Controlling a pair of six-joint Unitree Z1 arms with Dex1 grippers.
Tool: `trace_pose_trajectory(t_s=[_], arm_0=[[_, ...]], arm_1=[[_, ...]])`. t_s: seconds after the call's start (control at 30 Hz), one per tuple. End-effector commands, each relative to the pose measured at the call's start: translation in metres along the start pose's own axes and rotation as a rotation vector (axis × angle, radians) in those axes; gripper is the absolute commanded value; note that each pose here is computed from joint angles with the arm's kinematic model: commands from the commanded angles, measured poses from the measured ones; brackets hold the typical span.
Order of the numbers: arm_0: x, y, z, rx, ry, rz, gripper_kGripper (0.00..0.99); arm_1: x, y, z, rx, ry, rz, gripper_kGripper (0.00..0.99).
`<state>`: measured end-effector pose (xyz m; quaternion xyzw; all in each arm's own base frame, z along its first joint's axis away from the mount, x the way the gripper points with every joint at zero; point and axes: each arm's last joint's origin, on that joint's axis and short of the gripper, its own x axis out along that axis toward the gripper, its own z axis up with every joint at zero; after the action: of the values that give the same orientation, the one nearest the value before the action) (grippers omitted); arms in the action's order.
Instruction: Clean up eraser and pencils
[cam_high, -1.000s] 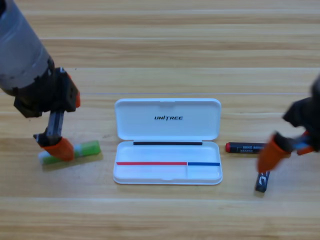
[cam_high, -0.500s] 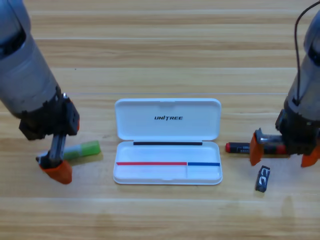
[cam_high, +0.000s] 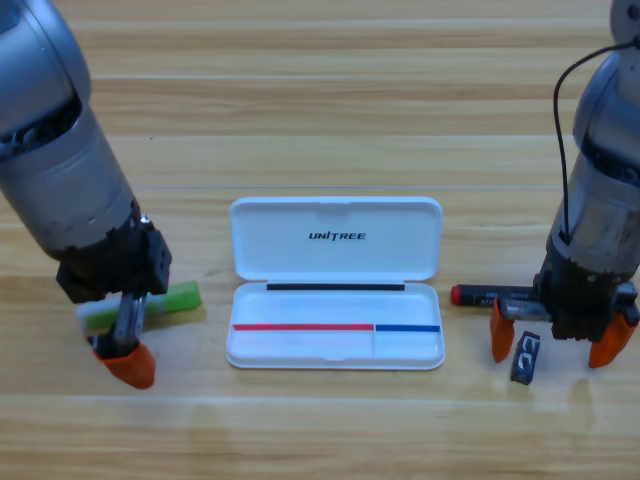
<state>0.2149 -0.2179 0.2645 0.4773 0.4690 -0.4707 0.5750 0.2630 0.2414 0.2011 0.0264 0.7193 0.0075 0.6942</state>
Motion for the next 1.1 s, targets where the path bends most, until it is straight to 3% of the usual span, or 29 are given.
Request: trace_pose_trajectory(t_s=[0.03, 0.2, 0.47, 0.63, 0.7, 0.77, 0.83, 1.1], arm_0=[[0.019, 0.008, -0.003, -0.018, 0.032, -0.027, 0.990], [0.024, 0.008, -0.003, -0.019, 0.041, -0.034, 0.990], [0.021, 0.008, -0.004, -0.019, 0.038, -0.026, 0.990], [0.019, 0.008, -0.005, -0.016, 0.036, -0.014, 0.990], [0.018, 0.013, -0.008, -0.027, 0.035, -0.001, 0.990], [0.018, 0.021, -0.011, -0.039, 0.035, 0.028, 0.990], [0.018, 0.029, -0.015, -0.052, 0.032, 0.059, 0.990], [0.031, 0.068, -0.031, -0.096, 0.069, 0.114, 0.990]], arm_1=[[0.034, 0.006, -0.001, -0.008, 0.072, -0.033, 0.851], [0.042, 0.006, -0.001, -0.014, 0.095, -0.031, 0.802], [0.053, 0.009, 0.003, -0.054, 0.089, -0.027, 0.000], [0.057, 0.011, 0.004, -0.104, 0.102, -0.023, 0.000], [0.050, 0.012, 0.002, -0.194, 0.115, 0.021, 0.000], [0.032, 0.009, -0.005, -0.368, 0.111, 0.086, 0.000], [0.009, 0.003, -0.013, -0.547, 0.078, 0.110, 0.000], [-0.062, -0.005, -0.036, -1.253, -0.010, 0.127, 0.000]])
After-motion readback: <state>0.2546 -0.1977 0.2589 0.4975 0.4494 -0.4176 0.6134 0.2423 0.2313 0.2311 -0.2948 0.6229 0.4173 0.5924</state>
